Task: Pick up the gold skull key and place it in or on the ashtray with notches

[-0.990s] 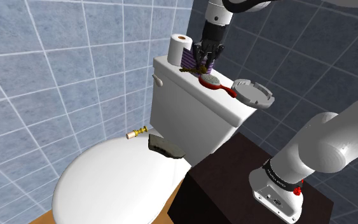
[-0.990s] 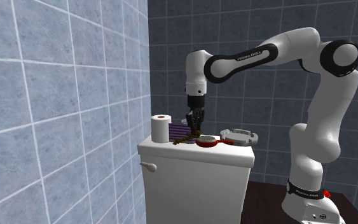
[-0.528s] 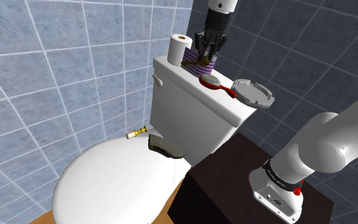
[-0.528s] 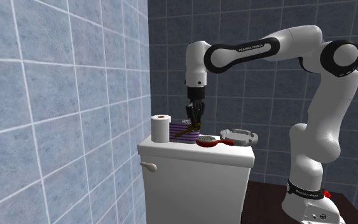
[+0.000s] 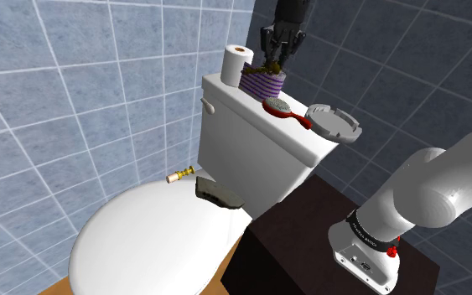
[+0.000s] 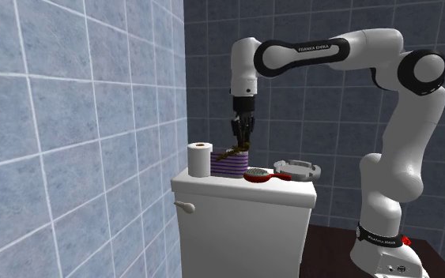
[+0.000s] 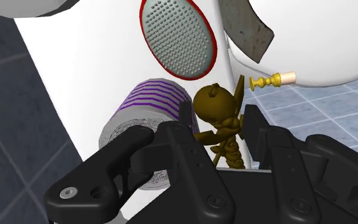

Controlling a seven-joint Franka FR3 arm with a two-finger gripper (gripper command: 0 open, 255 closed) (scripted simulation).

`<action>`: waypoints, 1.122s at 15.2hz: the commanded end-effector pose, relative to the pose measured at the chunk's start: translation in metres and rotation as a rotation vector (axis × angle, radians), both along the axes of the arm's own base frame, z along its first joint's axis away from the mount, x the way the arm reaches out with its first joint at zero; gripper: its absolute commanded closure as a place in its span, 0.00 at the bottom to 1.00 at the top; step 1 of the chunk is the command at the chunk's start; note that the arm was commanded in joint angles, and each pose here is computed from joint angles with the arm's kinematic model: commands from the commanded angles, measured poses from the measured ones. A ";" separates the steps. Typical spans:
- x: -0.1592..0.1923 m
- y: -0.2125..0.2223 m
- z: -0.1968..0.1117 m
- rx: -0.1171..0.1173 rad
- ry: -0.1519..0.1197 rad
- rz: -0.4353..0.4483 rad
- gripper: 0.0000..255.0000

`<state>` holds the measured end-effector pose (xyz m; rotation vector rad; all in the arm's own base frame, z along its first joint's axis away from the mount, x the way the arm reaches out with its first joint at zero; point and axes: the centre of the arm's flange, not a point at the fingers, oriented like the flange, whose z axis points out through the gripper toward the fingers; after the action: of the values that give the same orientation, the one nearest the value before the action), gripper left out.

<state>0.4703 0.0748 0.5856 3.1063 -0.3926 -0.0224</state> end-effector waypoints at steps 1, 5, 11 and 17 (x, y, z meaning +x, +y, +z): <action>-0.010 -0.008 0.004 0.000 0.000 0.000 1.00; -0.053 -0.039 0.007 0.000 0.000 0.000 1.00; -0.117 -0.086 0.012 0.000 0.000 0.000 1.00; -0.181 -0.132 0.017 0.000 0.000 0.000 1.00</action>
<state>0.3010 -0.0511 0.6027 3.1061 -0.3940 -0.0217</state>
